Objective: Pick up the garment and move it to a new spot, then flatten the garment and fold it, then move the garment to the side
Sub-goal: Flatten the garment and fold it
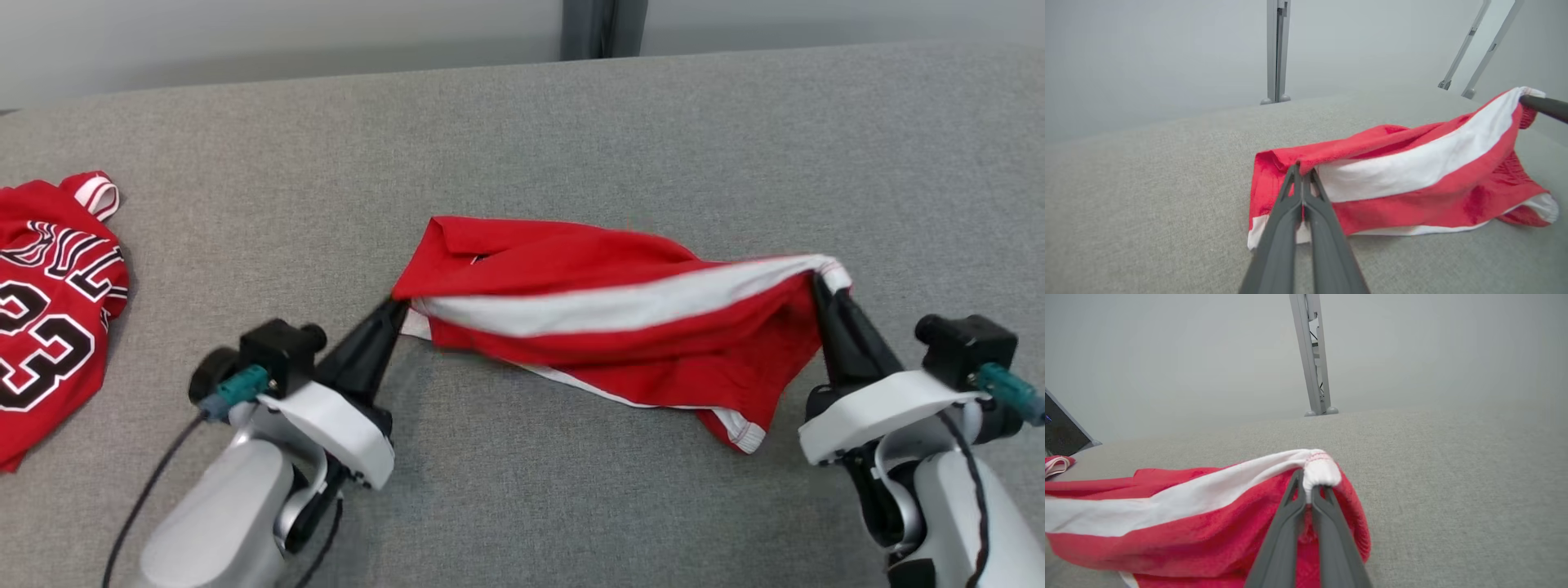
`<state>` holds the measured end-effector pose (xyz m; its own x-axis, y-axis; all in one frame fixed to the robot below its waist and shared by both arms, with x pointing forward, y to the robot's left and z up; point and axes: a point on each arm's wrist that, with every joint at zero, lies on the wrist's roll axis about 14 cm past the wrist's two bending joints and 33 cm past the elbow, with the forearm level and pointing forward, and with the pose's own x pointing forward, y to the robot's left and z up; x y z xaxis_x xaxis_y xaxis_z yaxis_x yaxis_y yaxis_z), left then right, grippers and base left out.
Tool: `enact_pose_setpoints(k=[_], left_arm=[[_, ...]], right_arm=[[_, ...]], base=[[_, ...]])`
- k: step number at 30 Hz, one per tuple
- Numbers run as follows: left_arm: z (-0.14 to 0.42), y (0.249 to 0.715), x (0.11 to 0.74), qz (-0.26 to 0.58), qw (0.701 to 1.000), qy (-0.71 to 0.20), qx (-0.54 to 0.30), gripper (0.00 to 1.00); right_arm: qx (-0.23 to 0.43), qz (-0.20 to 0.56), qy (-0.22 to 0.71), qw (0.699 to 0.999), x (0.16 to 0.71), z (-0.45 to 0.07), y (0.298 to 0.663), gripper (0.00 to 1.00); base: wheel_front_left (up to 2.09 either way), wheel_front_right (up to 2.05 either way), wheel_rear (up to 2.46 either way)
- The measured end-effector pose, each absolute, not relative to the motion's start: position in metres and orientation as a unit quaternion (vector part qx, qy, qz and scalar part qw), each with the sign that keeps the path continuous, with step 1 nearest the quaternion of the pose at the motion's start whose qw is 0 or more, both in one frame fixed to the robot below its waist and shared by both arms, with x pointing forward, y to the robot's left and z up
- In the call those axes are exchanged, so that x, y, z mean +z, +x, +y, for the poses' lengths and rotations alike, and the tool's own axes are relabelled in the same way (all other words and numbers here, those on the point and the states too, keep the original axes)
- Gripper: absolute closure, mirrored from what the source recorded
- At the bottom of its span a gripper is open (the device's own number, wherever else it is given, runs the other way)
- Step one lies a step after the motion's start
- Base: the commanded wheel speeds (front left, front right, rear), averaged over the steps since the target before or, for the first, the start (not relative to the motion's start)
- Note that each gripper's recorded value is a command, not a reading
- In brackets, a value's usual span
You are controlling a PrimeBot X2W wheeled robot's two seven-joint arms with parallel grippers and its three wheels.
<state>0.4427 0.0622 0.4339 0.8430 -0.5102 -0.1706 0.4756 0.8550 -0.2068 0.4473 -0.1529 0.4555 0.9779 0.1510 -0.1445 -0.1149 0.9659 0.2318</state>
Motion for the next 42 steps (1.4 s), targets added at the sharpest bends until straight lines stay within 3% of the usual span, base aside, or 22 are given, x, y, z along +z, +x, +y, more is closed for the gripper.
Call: enact_pose_setpoints(k=[8, 14, 19, 25, 33, 42], left_arm=[[0.066, 0.47, 0.54, -0.028, 0.963, -0.056, -0.263, 1.0], [0.066, 0.47, 0.666, -0.15, 0.95, -0.035, -0.272, 1.0], [0.072, 0.465, 0.713, -0.189, 0.944, -0.036, -0.268, 1.0], [0.079, 0.484, 0.731, -0.195, 0.944, -0.035, -0.263, 1.0], [0.082, 0.55, 0.717, -0.171, 0.95, -0.039, -0.257, 1.0], [0.091, 0.616, 0.732, -0.197, 0.956, -0.06, -0.208, 1.0]], right_arm=[[0.084, -0.05, 0.062, 0.993, 0.553, -0.169, 0.46, 1.0], [0.096, -0.165, 0.025, 0.981, 0.654, -0.171, 0.456, 1.0], [0.099, -0.193, 0.017, 0.976, 0.685, -0.171, 0.451, 1.0], [0.107, -0.19, 0.029, 0.976, 0.693, -0.169, 0.471, 1.0], [0.129, -0.19, 0.064, 0.971, 0.7, -0.15, 0.533, 1.0], [0.14, -0.215, 0.084, 0.963, 0.717, -0.124, 0.593, 1.0]], base=[[0.0, 0.0, 0.0], [0.0, 0.0, 0.0], [0.0, 0.0, 0.0], [0.0, 0.0, 0.0], [0.0, 0.0, 0.0], [0.0, 0.0, 0.0]])
